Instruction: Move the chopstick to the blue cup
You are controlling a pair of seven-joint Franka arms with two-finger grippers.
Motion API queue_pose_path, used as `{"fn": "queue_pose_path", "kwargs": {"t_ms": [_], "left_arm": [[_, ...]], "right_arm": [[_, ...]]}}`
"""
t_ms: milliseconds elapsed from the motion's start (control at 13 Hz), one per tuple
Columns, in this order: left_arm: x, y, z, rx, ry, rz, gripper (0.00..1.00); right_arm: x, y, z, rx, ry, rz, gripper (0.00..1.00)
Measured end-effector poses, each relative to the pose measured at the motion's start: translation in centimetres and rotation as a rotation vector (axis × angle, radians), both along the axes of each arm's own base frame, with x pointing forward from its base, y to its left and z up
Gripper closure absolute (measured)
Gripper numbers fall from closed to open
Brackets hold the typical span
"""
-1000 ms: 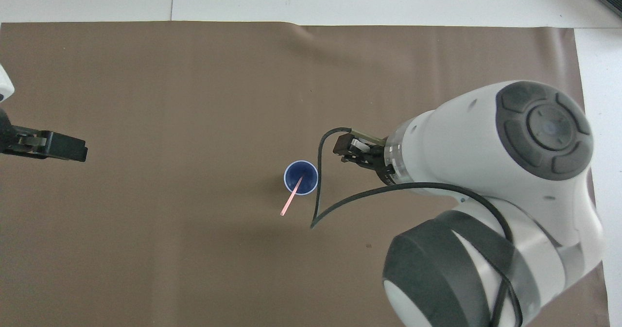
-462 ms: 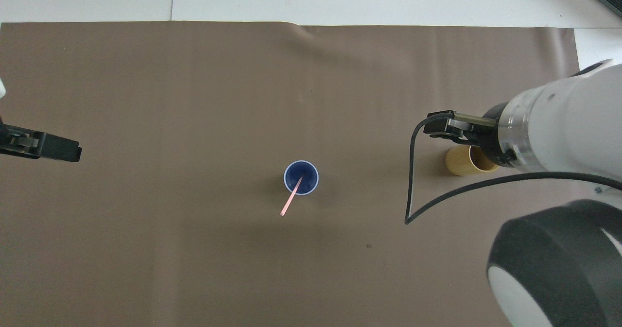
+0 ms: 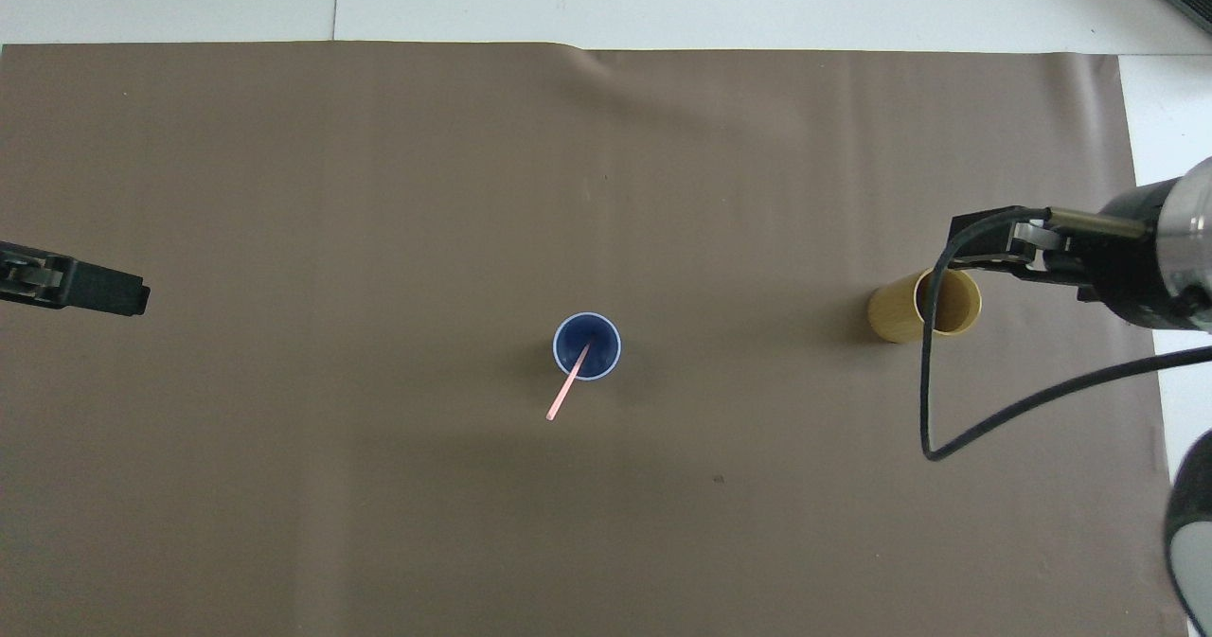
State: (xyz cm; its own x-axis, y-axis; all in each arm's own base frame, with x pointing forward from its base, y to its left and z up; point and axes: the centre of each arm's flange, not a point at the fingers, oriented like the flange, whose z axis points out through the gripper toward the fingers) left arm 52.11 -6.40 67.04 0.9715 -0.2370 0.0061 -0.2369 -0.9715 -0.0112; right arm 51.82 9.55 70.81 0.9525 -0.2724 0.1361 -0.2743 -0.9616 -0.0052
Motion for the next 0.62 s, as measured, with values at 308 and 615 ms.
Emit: {"fn": "queue_pose_path", "kwargs": {"t_ms": [308,615], "left_arm": [[0.0,0.0,0.0,0.0,0.0,0.003,0.0],[0.0,0.0,0.0,0.0,0.0,0.004,0.0]], "right_arm": [[0.1,-7.2,0.5,-0.027,0.044,0.137,0.0],[0.3,-7.6,-1.8,-0.03,0.149,0.204,0.0]]}}
